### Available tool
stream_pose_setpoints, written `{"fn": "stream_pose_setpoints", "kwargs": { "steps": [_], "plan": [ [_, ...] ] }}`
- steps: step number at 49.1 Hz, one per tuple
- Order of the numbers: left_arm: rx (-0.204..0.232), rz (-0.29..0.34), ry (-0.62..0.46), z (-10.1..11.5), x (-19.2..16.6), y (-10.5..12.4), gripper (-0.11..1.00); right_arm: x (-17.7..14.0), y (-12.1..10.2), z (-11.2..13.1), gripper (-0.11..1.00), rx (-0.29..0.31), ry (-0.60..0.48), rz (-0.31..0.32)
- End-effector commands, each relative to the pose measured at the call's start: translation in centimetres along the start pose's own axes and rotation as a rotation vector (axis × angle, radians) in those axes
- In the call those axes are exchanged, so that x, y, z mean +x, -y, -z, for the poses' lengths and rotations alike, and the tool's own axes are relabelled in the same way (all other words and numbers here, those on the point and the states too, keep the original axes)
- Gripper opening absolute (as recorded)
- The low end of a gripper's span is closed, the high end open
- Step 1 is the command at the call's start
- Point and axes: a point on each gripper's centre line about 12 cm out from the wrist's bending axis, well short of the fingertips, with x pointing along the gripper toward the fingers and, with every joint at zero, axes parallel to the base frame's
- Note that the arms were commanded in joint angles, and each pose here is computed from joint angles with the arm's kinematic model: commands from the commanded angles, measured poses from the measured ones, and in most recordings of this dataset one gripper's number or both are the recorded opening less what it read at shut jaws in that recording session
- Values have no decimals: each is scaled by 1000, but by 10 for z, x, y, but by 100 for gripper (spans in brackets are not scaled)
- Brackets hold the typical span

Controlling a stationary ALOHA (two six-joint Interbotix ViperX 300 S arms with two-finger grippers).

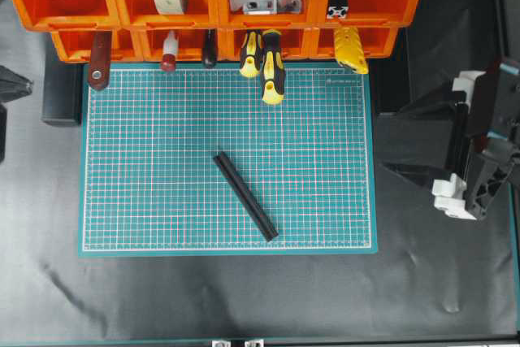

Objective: Pick frame from container rack with right arm.

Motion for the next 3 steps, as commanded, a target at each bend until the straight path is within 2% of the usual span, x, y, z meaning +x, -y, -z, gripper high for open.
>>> {"fn": "stream_pose_setpoints", "kwargs": {
  "steps": [1,3],
  "plan": [
    [3,6,42,-9,-2,1,1,-2,0,-6,81,17,24,-26],
    [3,8,52,-10,-3,1,1,-1,2,-6,81,19,28,-26]
  ]
}}
